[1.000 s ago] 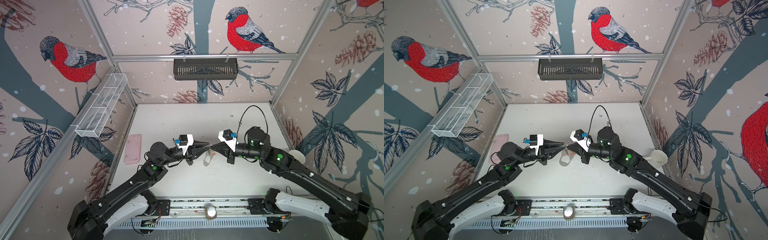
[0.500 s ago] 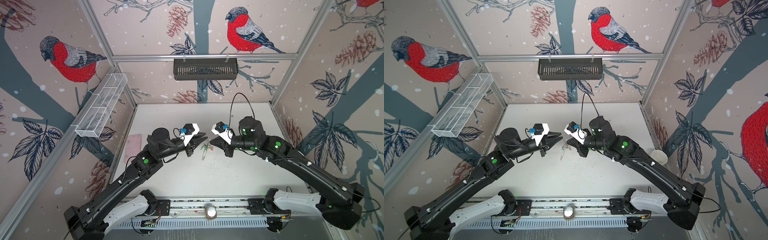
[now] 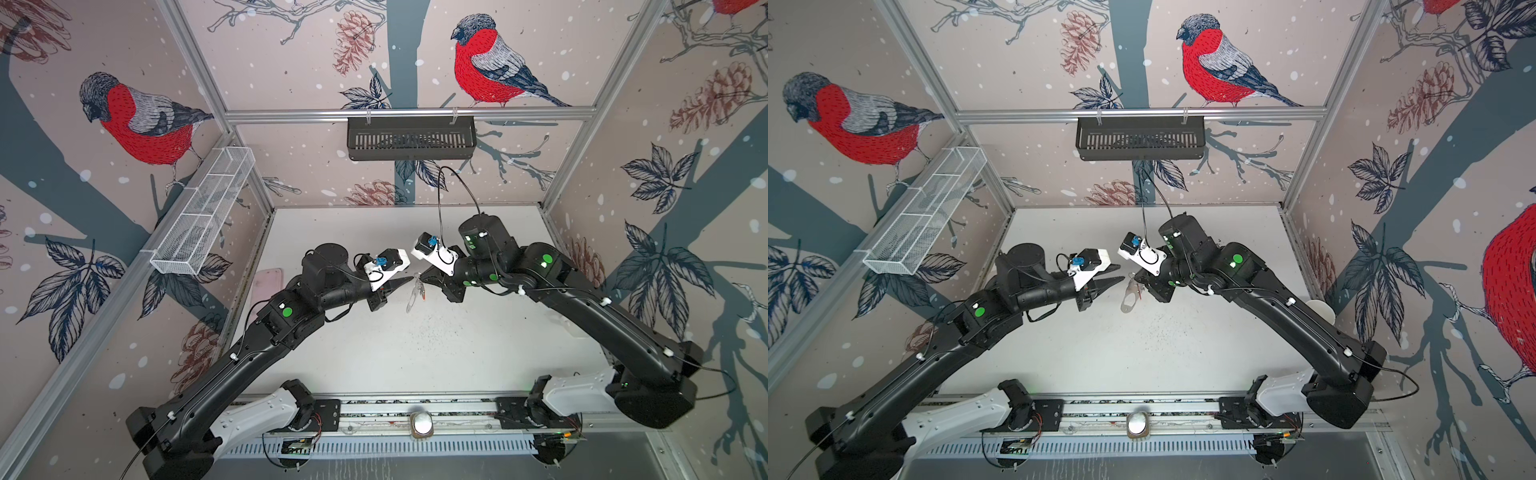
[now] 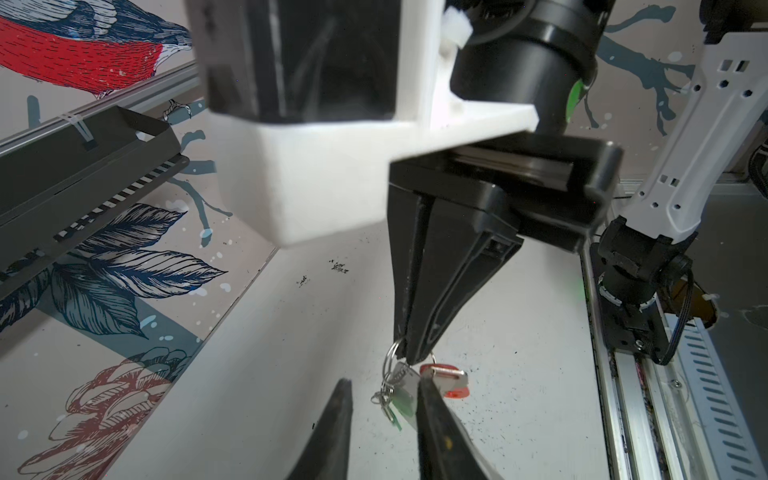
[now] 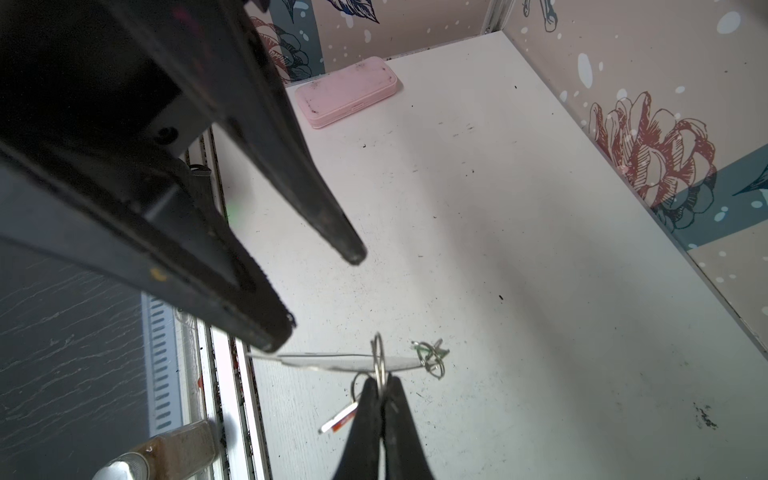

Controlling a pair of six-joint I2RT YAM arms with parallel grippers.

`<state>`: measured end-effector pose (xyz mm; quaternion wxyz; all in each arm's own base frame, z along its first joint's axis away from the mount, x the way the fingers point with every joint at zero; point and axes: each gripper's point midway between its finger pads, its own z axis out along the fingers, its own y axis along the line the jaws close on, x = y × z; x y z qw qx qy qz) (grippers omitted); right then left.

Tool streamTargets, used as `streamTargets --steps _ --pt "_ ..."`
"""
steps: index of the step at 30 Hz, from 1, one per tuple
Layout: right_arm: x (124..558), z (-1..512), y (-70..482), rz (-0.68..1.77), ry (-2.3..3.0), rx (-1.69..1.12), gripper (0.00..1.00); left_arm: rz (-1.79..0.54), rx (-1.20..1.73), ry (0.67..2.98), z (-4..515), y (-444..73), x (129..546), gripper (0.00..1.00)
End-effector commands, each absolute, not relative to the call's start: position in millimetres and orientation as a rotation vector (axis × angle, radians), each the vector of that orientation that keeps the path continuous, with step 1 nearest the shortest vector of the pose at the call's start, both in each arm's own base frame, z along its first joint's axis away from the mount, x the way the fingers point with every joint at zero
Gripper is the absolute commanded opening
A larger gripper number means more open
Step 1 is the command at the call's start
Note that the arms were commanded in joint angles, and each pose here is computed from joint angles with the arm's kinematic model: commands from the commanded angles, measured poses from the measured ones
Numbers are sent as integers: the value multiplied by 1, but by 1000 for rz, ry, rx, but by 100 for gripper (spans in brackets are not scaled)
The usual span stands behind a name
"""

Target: Put the keys on the keyring

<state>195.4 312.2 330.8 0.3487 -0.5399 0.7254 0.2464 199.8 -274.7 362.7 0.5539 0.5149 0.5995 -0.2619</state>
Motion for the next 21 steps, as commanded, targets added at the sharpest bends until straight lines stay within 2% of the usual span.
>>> streamTargets --steps 1,11,21 --pt "188 331 312 646 1874 -1436 0 -612 1271 1391 361 -278 198 30" --pt "181 330 318 674 1846 -1473 0 -679 1358 1321 361 -291 188 34" --pt "176 333 317 687 1817 -1479 0 -705 1394 1347 351 -298 190 30"
